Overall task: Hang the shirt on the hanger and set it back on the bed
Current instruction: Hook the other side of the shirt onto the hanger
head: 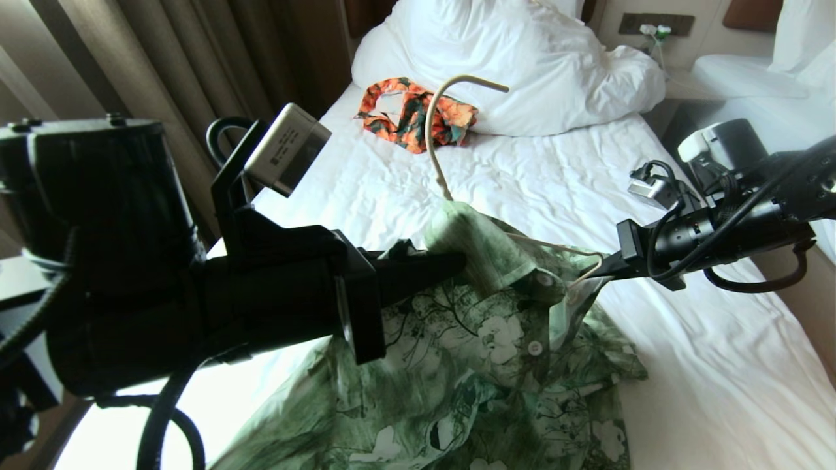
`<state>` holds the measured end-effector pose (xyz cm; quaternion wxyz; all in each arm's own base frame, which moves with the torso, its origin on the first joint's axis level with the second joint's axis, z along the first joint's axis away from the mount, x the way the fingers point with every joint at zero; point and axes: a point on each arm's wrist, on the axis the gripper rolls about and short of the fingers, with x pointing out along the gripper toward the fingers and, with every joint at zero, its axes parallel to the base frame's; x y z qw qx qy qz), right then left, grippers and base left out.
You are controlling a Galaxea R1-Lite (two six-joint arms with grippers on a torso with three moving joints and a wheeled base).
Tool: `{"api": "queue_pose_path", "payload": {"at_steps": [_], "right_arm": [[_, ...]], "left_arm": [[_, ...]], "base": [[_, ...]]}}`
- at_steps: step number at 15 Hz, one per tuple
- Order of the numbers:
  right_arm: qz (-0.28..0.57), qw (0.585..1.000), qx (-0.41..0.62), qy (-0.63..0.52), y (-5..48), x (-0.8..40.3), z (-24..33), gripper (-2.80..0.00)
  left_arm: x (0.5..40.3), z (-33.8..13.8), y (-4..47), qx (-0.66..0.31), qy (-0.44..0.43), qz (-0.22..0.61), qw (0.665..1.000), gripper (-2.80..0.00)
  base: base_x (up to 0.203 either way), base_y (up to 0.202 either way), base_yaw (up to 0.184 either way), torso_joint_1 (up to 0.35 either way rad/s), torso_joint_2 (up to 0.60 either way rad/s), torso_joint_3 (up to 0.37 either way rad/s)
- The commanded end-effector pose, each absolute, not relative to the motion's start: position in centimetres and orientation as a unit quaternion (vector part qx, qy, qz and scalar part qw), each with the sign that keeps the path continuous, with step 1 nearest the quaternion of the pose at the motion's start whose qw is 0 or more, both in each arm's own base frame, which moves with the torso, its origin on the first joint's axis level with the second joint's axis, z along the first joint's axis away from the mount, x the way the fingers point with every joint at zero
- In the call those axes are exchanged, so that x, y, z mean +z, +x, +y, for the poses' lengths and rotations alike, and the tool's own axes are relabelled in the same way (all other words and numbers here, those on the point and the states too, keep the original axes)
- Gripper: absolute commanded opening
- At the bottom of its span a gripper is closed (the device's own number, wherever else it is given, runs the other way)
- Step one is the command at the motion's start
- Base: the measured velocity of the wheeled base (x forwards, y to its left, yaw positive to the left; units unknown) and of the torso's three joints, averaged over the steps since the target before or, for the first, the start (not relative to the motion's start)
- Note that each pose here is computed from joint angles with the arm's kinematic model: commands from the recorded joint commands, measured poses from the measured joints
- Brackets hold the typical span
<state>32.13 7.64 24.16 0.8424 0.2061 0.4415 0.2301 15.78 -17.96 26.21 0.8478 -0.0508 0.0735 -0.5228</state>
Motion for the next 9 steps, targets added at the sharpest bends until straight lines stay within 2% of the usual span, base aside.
{"api": "queue_pose_path", "payload": {"at_steps": [1,9], "right_arm": [[0.446,0.84,0.229,0.209,32.19,23.98,7.57,-2.8],[0.443,0.839,0.231,0.217,31.68,24.46,7.68,-2.8]], "left_arm": [[26.31,-17.82,15.9,-0.52,-0.052,0.071,0.849,-2.8],[27.18,-17.75,16.42,-0.514,-0.056,0.056,0.854,-2.8]], "base": [[0.0,0.0,0.0,0.0,0.0,0.0],[0.0,0.0,0.0,0.0,0.0,0.0]]}}
